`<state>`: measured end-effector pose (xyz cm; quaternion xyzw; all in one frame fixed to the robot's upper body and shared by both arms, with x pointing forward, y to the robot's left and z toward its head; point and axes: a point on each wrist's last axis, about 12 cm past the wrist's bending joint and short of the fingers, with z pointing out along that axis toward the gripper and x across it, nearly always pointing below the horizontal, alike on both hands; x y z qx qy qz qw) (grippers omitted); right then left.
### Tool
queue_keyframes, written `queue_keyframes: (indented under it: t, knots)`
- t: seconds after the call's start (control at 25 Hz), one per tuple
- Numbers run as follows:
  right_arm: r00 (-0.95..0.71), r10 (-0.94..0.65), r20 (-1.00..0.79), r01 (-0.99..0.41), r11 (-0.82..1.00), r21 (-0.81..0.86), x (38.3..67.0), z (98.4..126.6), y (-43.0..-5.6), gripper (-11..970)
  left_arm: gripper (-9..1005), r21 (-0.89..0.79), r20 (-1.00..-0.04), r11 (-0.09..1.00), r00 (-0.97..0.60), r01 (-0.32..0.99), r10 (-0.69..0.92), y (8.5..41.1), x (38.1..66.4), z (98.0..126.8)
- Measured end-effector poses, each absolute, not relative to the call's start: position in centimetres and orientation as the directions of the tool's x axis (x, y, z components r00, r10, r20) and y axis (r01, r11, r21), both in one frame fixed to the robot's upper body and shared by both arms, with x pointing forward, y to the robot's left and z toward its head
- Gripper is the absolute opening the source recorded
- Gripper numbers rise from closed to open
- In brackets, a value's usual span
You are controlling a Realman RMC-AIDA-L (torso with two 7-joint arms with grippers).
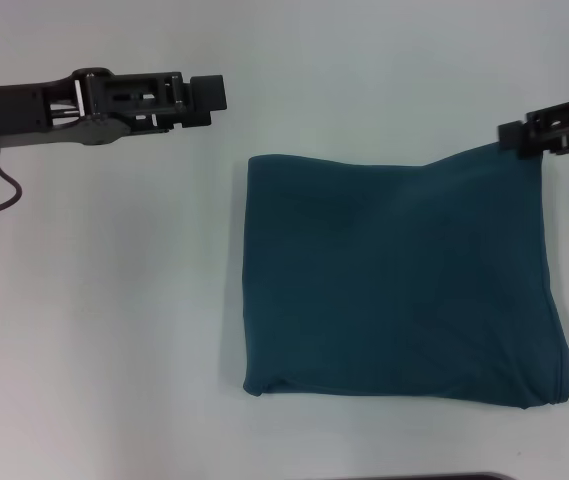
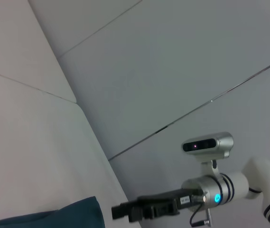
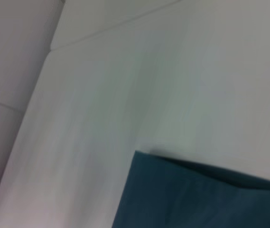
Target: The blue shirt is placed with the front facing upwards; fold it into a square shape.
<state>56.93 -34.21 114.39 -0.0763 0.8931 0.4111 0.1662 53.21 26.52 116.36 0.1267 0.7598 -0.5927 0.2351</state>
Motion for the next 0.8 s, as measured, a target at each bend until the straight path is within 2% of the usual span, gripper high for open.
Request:
queue_keyframes:
  t: [0.6, 0.8]
  knots:
    - [-0.96, -0.022, -0.279, -0.203, 0.743, 0.638, 56.9, 110.5, -33.2, 555, 588, -0.841, -0.509, 0.265, -0.856, 0.472, -0.089, 26.5, 53.1, 116.3]
    - [-0.959, -0.037, -0.281, -0.211, 0.754, 0.622, 57.3, 110.7, -32.9, 556, 588, -0.841, -0.508, 0.265, -0.857, 0.471, -0.09, 26.6, 53.1, 116.2]
